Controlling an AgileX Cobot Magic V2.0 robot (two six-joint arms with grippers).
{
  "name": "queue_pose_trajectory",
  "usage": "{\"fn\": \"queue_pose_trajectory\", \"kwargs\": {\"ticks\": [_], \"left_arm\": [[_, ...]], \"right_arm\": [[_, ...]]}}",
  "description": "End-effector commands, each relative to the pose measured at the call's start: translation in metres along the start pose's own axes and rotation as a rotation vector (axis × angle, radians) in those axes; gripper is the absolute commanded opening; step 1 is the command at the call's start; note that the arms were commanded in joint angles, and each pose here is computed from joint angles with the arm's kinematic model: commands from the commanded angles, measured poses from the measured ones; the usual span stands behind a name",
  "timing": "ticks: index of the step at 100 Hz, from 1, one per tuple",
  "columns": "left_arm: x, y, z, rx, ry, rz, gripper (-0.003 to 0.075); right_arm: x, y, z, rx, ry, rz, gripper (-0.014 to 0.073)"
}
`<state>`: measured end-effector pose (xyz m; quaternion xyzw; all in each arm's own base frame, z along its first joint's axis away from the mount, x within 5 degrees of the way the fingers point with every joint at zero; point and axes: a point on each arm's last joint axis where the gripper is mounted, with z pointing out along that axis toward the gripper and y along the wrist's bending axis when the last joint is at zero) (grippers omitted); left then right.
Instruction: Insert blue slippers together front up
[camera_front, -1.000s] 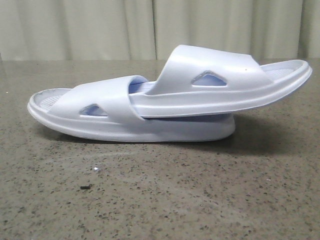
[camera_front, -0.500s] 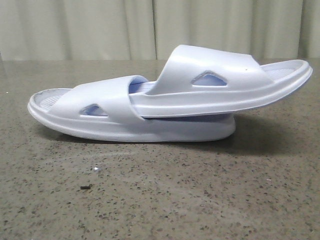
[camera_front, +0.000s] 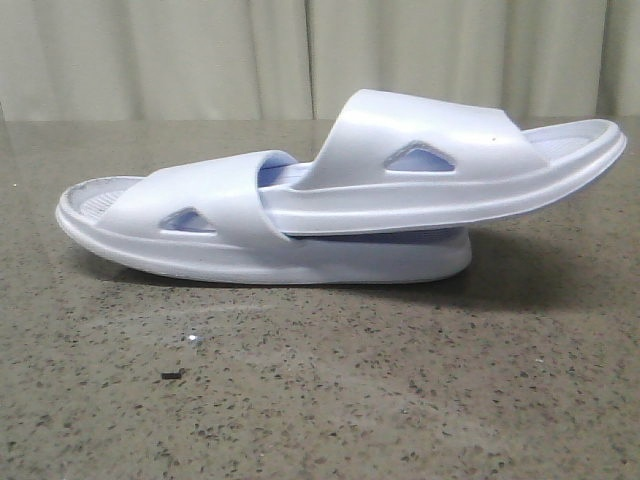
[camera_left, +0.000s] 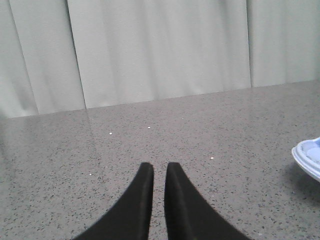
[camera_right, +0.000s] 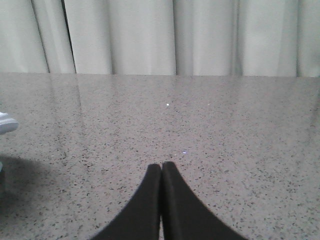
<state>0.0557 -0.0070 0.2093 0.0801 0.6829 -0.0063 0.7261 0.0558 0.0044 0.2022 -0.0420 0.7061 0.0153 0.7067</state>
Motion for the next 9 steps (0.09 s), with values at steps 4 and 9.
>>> {"fn": "queue_pose_trajectory", "kwargs": {"ticks": [4,9], "left_arm": [[-0.0069,0.0004,-0.0026,-0.004,-0.105,-0.011,0.0016],[-0.0069,0.0004,-0.0026,-0.004,-0.105,-0.011,0.0016]], "right_arm": [[-0.0012,0.0,-0.0009,0.004,-0.078,-0.004,-0.0107],[-0.0012,0.0,-0.0009,0.004,-0.078,-0.004,-0.0107]]}}
